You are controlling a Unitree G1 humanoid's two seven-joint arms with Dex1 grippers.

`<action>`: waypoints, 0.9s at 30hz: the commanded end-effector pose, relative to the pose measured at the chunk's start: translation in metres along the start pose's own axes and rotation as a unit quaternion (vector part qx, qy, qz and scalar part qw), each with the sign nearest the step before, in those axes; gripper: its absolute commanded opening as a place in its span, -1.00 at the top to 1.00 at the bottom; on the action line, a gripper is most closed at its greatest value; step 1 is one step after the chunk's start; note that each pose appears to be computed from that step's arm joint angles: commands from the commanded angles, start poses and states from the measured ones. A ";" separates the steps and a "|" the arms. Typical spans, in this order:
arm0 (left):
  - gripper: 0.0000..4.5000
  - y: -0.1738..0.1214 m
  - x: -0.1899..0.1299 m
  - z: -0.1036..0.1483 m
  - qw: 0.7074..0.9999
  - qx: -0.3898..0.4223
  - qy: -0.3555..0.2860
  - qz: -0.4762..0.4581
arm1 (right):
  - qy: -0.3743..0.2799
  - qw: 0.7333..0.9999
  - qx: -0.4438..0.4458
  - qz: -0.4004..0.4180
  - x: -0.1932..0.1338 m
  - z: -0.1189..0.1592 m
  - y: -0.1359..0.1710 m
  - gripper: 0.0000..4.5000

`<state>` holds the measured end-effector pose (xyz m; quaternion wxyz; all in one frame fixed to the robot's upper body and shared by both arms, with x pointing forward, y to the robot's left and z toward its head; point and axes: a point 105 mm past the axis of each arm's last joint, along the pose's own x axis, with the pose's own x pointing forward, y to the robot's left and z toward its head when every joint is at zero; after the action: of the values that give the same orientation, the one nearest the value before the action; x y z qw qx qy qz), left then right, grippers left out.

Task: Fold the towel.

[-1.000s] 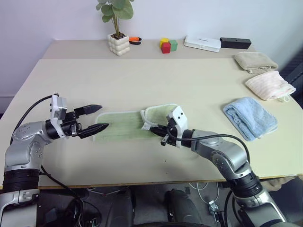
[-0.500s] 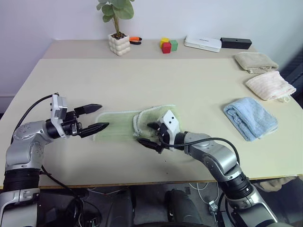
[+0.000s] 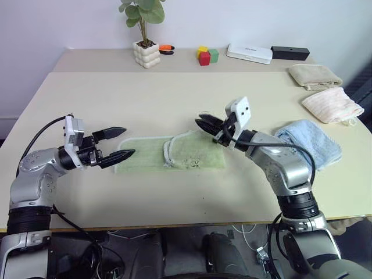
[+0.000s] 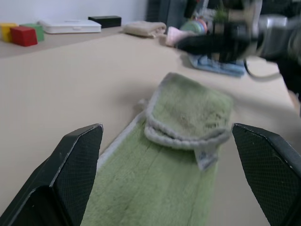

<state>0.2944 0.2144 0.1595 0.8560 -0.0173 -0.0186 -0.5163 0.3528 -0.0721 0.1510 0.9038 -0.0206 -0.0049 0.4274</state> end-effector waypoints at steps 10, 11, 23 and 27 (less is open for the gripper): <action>-1.00 -0.081 -0.032 0.003 0.970 -0.243 -0.018 -0.018 | -0.005 1.000 -0.006 -0.030 0.026 -0.049 -0.002 0.99; -1.00 -0.084 -0.035 -0.002 0.965 -0.261 -0.012 -0.006 | -0.003 0.999 -0.012 -0.033 0.027 -0.051 -0.002 0.99; -1.00 -0.089 -0.041 -0.016 0.928 -0.353 -0.076 0.096 | -0.076 0.996 -0.039 0.021 0.027 -0.016 0.019 0.41; -1.00 -0.088 -0.045 -0.023 0.916 -0.369 -0.073 0.139 | -0.095 0.989 -0.099 0.056 0.015 0.007 0.029 -0.50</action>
<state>0.1983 0.2095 0.1313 0.8421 -0.3691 0.1215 -0.3740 0.3478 -0.0404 0.1367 0.8799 -0.0510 -0.0932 0.4631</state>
